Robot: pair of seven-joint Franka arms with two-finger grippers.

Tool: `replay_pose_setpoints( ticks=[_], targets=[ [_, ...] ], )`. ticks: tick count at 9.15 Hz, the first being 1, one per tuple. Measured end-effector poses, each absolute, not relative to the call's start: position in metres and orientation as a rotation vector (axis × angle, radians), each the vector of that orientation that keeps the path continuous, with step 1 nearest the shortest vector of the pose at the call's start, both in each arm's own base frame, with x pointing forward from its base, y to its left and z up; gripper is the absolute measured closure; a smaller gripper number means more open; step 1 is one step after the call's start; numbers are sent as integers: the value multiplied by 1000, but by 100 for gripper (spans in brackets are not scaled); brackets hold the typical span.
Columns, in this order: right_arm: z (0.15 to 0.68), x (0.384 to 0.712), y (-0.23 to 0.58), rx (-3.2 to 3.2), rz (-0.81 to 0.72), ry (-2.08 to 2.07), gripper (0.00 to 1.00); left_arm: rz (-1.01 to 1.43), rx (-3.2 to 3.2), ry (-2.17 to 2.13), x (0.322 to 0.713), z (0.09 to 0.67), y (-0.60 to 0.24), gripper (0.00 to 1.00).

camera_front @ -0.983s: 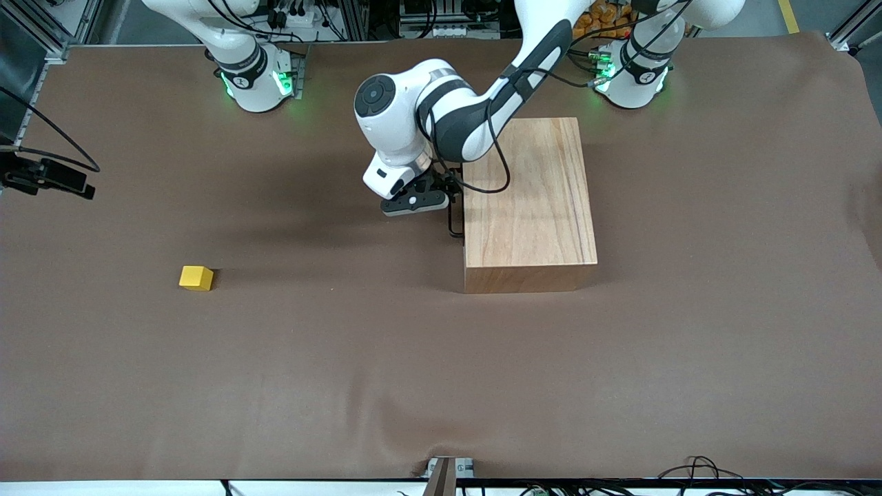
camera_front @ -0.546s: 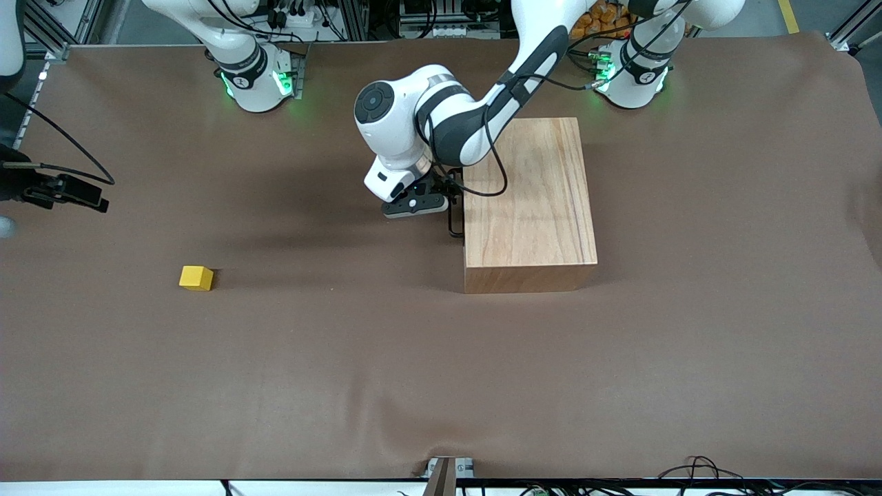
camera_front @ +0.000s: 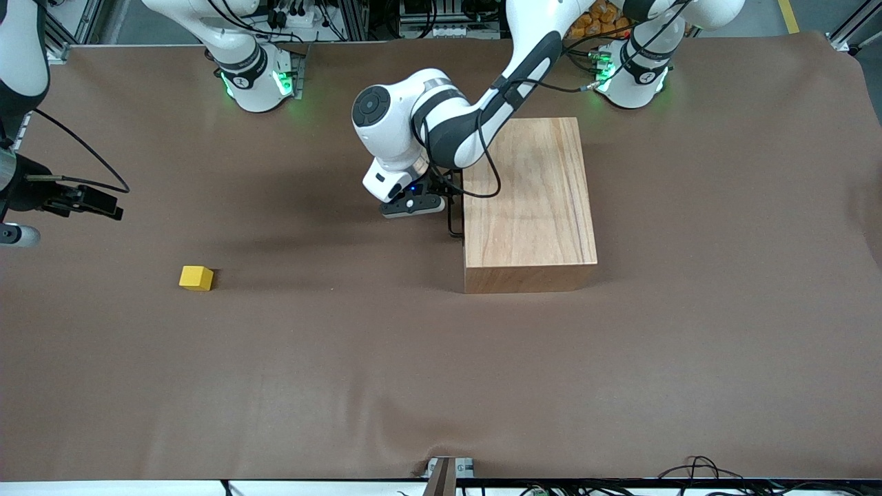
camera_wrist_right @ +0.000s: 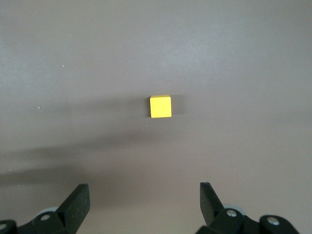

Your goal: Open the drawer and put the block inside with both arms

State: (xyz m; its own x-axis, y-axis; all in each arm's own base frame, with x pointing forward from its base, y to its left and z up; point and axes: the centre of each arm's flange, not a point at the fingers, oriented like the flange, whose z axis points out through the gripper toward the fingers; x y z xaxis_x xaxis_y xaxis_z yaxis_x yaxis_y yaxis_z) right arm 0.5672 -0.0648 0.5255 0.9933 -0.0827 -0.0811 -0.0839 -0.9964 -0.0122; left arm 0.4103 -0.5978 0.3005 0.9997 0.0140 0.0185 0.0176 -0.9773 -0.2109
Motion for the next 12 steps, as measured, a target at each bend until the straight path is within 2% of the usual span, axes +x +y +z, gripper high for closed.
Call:
replay_pose_setpoints(
  ticks=[3,5,7,12],
  targets=[
    [454,566,-66,-3124,97,136,0,-47,-2955,-18,397,300,-611,0],
    [406,564,-67,-3122,146,145,0,-55,-2988,-16,395,300,-617,0],
    [361,572,-74,-3122,190,158,0,-61,-3040,-16,389,304,-627,0],
    [241,590,-95,-3138,172,-30,0,-114,-3121,-3,378,307,-645,0]
  ],
)
